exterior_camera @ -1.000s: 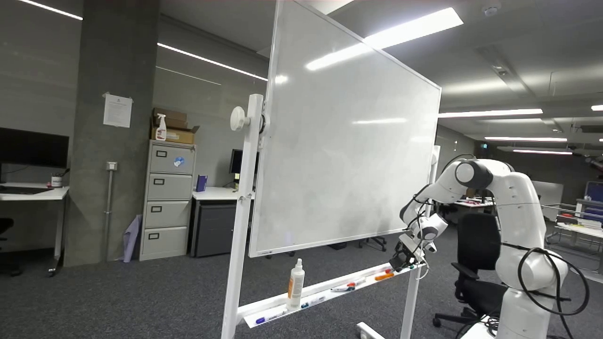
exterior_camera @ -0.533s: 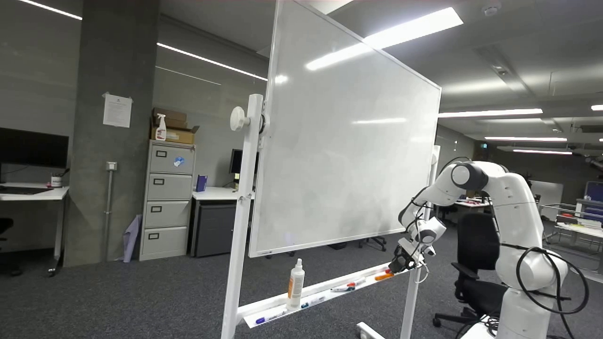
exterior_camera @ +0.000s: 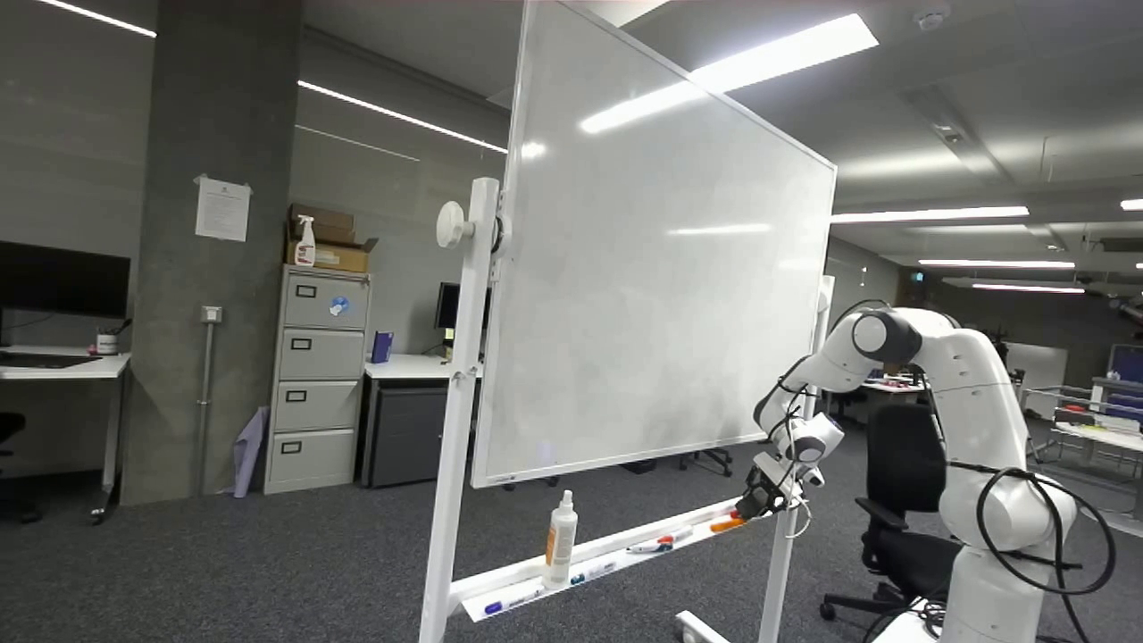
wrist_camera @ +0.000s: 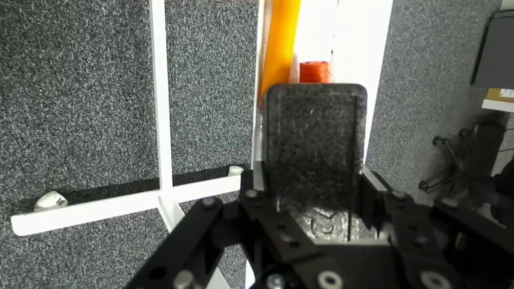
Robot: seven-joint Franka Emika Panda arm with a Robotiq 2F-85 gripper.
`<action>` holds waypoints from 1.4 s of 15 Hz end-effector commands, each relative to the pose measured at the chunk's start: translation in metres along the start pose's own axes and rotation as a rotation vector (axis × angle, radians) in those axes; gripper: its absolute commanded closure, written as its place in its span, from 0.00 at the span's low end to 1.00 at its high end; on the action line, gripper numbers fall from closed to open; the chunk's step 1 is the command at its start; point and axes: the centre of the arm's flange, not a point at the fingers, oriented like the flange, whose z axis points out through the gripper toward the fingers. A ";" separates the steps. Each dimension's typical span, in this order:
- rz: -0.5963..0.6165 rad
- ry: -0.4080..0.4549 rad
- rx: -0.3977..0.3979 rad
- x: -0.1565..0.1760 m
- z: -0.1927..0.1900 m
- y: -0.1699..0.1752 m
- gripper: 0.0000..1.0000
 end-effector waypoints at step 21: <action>-0.002 -0.005 0.015 0.003 0.005 -0.014 0.00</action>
